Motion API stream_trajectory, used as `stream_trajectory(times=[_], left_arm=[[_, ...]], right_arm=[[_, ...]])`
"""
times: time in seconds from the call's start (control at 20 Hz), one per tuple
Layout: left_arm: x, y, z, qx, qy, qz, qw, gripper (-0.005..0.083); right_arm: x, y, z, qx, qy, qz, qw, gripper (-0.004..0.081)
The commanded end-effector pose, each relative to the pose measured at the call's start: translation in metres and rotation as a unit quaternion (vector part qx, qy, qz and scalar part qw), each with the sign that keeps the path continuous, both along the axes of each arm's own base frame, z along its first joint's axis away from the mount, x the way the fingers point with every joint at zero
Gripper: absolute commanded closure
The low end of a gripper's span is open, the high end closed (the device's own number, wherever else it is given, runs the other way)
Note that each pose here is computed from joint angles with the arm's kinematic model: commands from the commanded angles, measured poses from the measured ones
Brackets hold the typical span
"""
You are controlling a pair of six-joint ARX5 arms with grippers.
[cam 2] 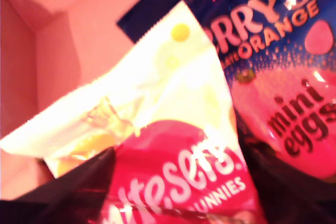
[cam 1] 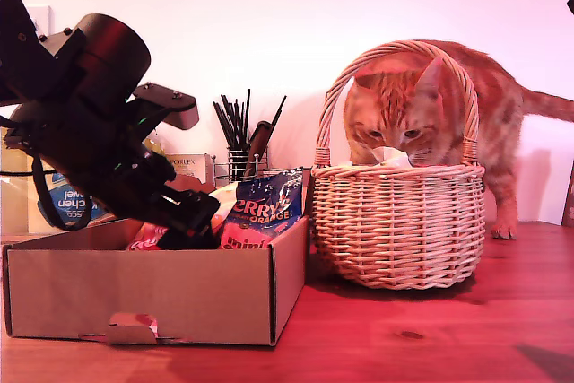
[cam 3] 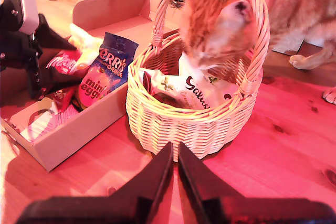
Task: Move the bags of Easter eggs from the cardboard box on the left into the woven basket on the right side.
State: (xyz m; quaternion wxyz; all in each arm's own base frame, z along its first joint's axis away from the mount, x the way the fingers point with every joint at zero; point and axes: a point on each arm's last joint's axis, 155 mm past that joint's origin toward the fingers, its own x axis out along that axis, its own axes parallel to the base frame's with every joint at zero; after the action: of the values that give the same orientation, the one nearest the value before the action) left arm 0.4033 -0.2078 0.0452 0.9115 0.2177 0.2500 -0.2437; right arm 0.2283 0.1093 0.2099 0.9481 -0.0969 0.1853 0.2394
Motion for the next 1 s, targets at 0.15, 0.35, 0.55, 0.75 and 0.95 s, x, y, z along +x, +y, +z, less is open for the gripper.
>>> stream_trajectory(times=[0.15,0.35,0.55,0.75,0.95], left_arm=[[-0.01,0.002,-0.026,0.01,0.035,-0.003,0.999,0.0696],[-0.008,0.001,-0.018,0.006,0.026,-0.003,1.0,0.0782],[-0.012,-0.005,0.017,-0.004,0.001,-0.009,1.0,0.0795],[-0.021,-0.006,0.065,-0.019,-0.036,-0.01,0.999,0.0795],[-0.042,-0.029,0.11,-0.067,-0.064,-0.053,0.994,0.0795]], right_arm=[[0.0,0.001,-0.004,-0.002,0.003,0.004,1.0,0.0783],[0.0,0.001,-0.004,-0.002,0.003,0.004,1.0,0.0783],[0.0,0.001,-0.004,-0.002,0.002,0.004,1.0,0.0783],[0.0,0.001,-0.004,-0.005,0.001,0.005,1.0,0.0783],[0.0,0.001,-0.004,-0.009,-0.001,0.007,1.0,0.0783]])
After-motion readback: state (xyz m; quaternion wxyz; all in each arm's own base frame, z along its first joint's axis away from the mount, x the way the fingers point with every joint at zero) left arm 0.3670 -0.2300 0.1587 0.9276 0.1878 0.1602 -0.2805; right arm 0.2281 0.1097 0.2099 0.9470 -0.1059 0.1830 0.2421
